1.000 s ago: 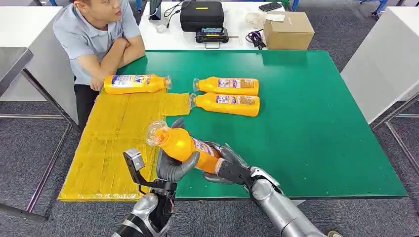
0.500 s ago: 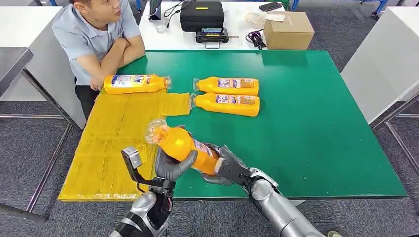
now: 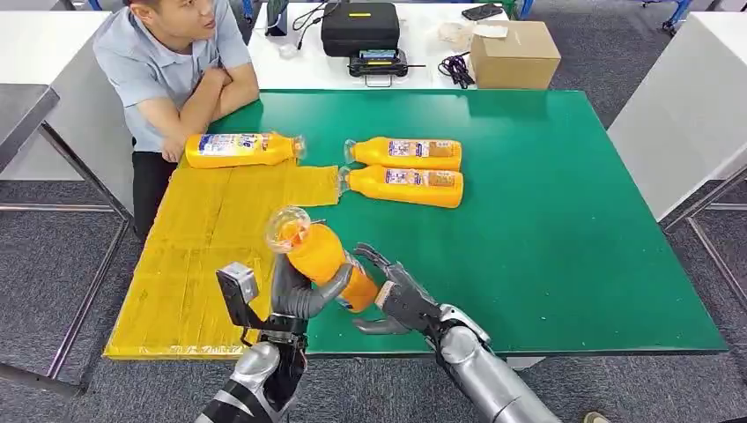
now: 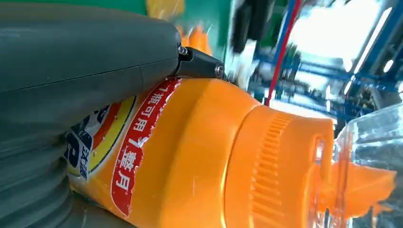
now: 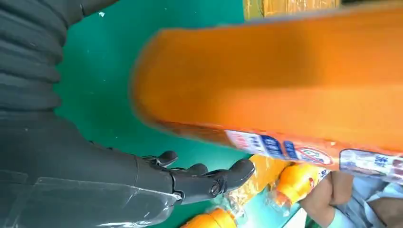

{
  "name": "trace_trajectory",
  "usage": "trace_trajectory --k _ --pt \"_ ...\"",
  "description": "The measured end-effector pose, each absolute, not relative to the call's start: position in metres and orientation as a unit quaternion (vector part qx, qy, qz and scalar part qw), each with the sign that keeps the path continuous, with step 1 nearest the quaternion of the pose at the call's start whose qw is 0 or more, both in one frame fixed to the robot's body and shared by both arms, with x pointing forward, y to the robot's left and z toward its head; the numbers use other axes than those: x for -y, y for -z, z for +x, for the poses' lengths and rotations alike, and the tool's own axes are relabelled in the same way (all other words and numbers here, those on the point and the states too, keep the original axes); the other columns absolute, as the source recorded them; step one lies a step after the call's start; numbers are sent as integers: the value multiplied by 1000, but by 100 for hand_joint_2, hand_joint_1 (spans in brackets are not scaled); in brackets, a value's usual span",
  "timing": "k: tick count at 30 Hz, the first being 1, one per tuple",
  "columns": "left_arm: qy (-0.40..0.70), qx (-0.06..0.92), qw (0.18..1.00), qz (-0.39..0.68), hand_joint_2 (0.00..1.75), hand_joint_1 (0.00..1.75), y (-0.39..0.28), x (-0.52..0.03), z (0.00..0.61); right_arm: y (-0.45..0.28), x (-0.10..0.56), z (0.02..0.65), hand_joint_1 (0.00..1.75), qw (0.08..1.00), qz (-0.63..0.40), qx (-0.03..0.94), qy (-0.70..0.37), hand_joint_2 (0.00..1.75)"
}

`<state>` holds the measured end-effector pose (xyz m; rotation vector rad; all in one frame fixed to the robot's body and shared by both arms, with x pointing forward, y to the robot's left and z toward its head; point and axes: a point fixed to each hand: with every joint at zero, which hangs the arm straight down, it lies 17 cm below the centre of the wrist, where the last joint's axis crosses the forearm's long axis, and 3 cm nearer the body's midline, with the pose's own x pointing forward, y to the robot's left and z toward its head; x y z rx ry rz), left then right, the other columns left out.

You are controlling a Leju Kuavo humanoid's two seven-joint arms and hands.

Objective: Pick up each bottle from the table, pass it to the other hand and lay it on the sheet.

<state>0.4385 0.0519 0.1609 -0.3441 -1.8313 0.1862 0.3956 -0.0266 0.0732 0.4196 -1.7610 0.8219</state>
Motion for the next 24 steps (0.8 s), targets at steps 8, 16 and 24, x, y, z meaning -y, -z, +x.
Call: trace_trajectory --k 8,16,24 --pt "66 867 486 84 175 175 -202 -77 444 -71 38 398 0 551 162 752 -322 175" --pt "266 856 332 293 175 175 -225 -77 454 -78 37 401 0 546 167 760 -310 175" --pt "333 811 343 338 175 175 -194 -91 486 -82 39 404 0 546 168 764 -299 175"
